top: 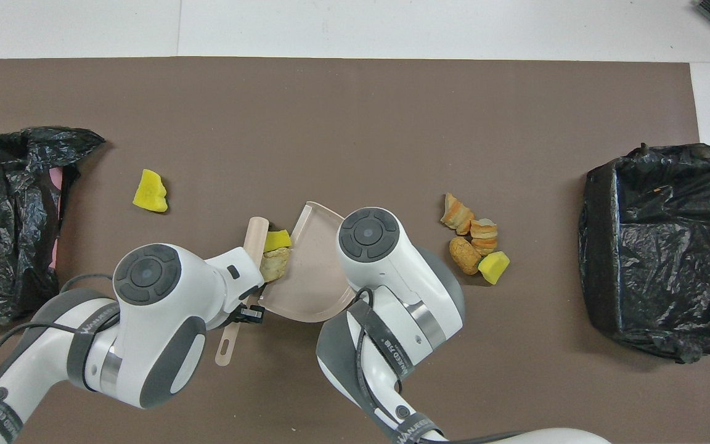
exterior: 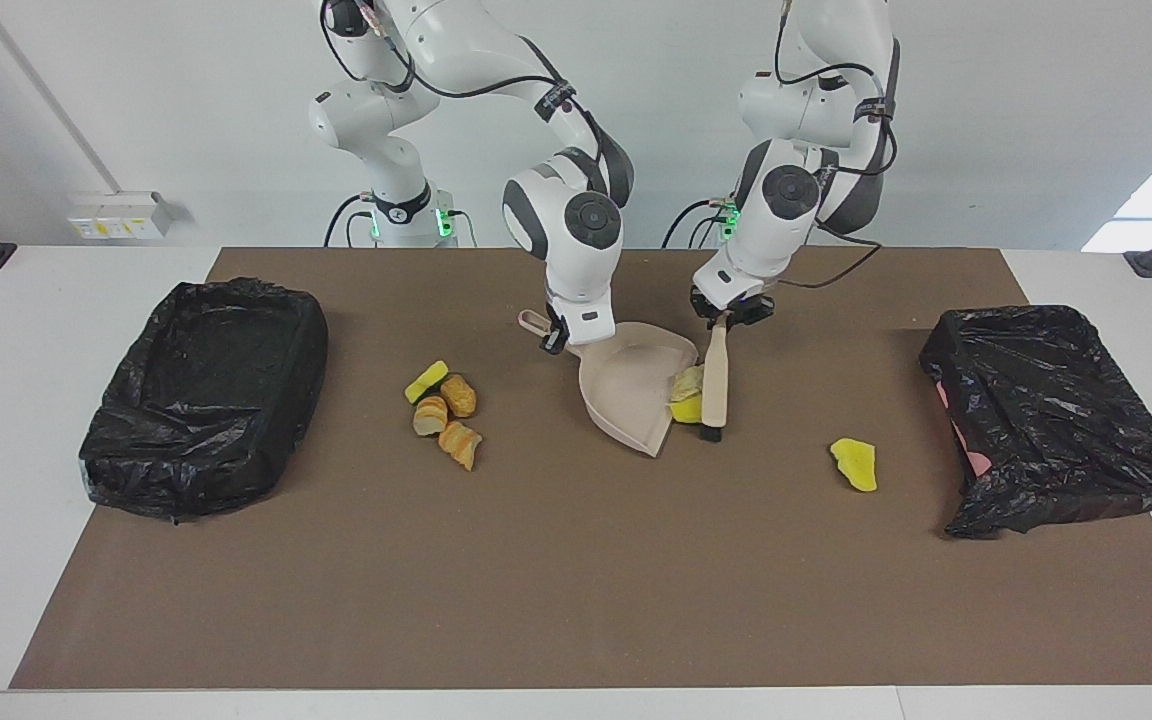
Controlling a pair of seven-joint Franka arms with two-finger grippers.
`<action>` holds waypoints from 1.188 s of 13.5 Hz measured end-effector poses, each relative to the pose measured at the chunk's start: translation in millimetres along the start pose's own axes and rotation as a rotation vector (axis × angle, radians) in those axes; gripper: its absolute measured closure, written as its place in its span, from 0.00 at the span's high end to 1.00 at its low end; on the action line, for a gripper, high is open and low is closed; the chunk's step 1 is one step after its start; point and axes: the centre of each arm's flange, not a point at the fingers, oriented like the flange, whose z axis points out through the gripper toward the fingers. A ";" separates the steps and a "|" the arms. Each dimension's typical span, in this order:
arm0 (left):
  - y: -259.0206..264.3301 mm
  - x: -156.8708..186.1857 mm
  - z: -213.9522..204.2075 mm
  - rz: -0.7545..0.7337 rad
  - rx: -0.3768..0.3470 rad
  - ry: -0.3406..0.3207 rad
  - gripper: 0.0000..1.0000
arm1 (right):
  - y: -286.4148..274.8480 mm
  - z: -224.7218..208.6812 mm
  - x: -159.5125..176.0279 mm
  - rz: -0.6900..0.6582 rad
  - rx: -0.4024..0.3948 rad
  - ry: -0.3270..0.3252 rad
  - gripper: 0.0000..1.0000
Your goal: Sweep and dump trash in bin
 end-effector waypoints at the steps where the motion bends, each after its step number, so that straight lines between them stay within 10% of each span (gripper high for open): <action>1: 14.0 -3.7 -1.7 0.026 -0.001 0.003 0.26 | 0.0 -0.2 -1.0 0.001 0.000 0.000 0.32; 6: 31.5 5.2 -48.3 0.043 -0.028 0.020 0.26 | -0.1 1.1 -1.7 0.002 0.001 -0.003 0.32; 16: -205.8 34.4 -62.5 -0.235 0.095 0.094 0.26 | -1.4 5.4 -4.4 0.002 0.005 -0.011 0.32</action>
